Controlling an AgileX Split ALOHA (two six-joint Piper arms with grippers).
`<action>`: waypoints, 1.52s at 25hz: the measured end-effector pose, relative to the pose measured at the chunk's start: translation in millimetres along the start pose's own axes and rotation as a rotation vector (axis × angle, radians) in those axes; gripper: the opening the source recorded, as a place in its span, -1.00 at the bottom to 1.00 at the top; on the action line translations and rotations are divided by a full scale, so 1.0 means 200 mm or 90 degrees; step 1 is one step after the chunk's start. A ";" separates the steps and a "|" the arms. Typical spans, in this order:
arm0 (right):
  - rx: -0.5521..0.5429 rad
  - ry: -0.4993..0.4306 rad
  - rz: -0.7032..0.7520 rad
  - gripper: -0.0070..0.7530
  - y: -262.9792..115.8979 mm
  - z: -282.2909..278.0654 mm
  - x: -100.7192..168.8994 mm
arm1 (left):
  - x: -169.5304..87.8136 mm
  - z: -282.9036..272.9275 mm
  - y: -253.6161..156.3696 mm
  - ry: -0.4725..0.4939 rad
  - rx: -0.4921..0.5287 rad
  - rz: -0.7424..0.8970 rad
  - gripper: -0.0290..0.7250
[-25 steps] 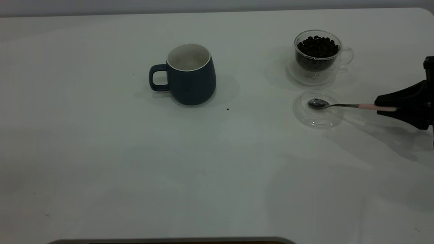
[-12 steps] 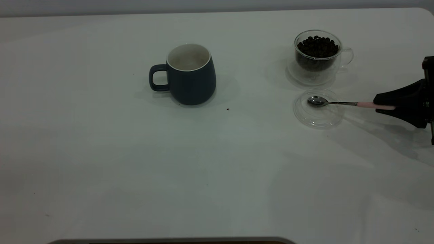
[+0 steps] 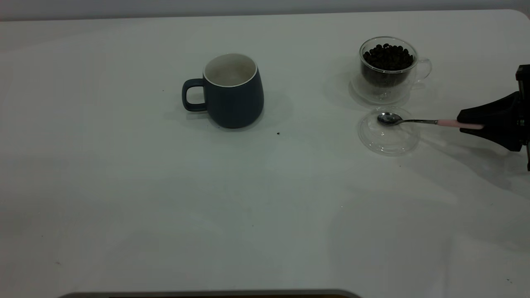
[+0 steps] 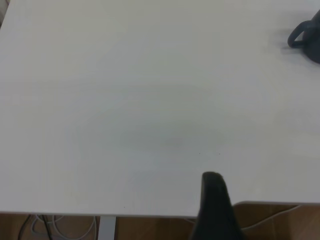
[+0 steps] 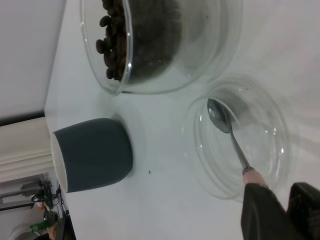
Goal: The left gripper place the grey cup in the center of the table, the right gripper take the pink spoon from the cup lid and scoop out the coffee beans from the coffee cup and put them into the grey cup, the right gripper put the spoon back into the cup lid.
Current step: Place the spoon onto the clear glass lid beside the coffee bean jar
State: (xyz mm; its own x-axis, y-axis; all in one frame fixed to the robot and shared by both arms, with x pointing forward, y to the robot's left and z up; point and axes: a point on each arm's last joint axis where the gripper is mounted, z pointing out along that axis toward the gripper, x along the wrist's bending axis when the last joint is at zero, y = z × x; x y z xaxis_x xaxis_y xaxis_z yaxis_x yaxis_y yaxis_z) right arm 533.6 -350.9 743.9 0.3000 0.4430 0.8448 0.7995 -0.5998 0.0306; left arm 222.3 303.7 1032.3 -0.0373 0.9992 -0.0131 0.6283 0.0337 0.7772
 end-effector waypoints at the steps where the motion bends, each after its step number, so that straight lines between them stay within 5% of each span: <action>1: 0.002 -0.002 0.000 -0.69 0.00 0.00 0.00 | 0.00 0.00 0.00 0.000 0.000 0.000 0.63; 25: 0.027 0.053 0.001 -0.66 -0.08 0.06 -0.09 | 0.00 0.00 0.00 0.000 0.000 0.001 0.63; 34: 0.025 0.067 0.001 0.15 -0.08 0.06 -0.08 | 0.00 0.00 0.00 0.000 0.000 0.001 0.63; 38: 0.025 0.067 0.002 0.36 -0.08 0.06 -0.08 | 0.00 0.00 0.00 0.000 0.000 0.001 0.63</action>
State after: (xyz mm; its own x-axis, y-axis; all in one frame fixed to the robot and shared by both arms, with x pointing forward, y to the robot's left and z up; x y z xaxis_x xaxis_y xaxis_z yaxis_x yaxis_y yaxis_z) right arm 523.2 -340.3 724.1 0.2476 0.3670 0.8967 0.8191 -0.5736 0.0085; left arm 222.3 303.7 1032.3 -0.0366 0.9993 -0.0123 0.6284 0.0326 0.7772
